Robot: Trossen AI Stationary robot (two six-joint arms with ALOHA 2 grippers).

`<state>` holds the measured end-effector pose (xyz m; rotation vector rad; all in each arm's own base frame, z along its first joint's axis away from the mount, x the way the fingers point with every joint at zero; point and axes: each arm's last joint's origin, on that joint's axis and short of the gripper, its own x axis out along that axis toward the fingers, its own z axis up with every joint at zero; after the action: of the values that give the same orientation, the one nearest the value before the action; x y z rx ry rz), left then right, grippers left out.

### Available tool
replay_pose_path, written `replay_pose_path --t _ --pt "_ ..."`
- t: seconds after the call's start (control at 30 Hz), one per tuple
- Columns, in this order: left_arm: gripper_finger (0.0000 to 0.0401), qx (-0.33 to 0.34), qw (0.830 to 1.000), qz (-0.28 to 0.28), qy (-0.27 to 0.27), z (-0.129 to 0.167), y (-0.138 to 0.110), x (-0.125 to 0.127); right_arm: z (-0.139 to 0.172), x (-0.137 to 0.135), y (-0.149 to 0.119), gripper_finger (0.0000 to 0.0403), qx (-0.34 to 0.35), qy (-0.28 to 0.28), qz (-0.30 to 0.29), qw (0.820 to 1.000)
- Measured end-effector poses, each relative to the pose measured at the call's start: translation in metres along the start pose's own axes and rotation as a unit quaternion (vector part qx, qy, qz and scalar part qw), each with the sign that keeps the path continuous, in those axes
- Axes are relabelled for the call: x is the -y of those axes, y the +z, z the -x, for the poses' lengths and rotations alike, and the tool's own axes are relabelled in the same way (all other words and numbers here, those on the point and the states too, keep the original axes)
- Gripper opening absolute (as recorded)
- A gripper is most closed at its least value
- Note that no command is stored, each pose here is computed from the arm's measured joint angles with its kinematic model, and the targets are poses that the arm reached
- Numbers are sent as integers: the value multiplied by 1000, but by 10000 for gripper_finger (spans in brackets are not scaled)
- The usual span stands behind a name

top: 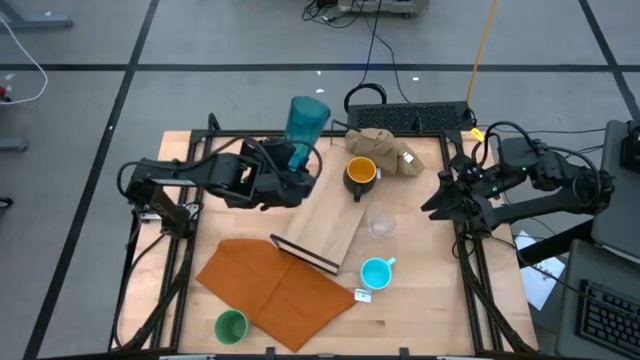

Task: Stack small to large cups/mugs on shelf
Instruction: Put the blue cup on the shelf

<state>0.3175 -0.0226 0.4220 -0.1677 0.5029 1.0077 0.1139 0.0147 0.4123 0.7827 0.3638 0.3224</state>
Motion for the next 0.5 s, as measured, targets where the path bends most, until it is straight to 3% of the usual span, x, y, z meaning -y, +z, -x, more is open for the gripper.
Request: replay_pose_path --t 0.2,0.5 --pt "304 28 999 -9 16 -10 -5 8 1 -1 0 180 3 1 -12 1000" --pt "304 -25 998 -57 -22 -54 -23 16 1 -2 2 180 12 10 -34 999"
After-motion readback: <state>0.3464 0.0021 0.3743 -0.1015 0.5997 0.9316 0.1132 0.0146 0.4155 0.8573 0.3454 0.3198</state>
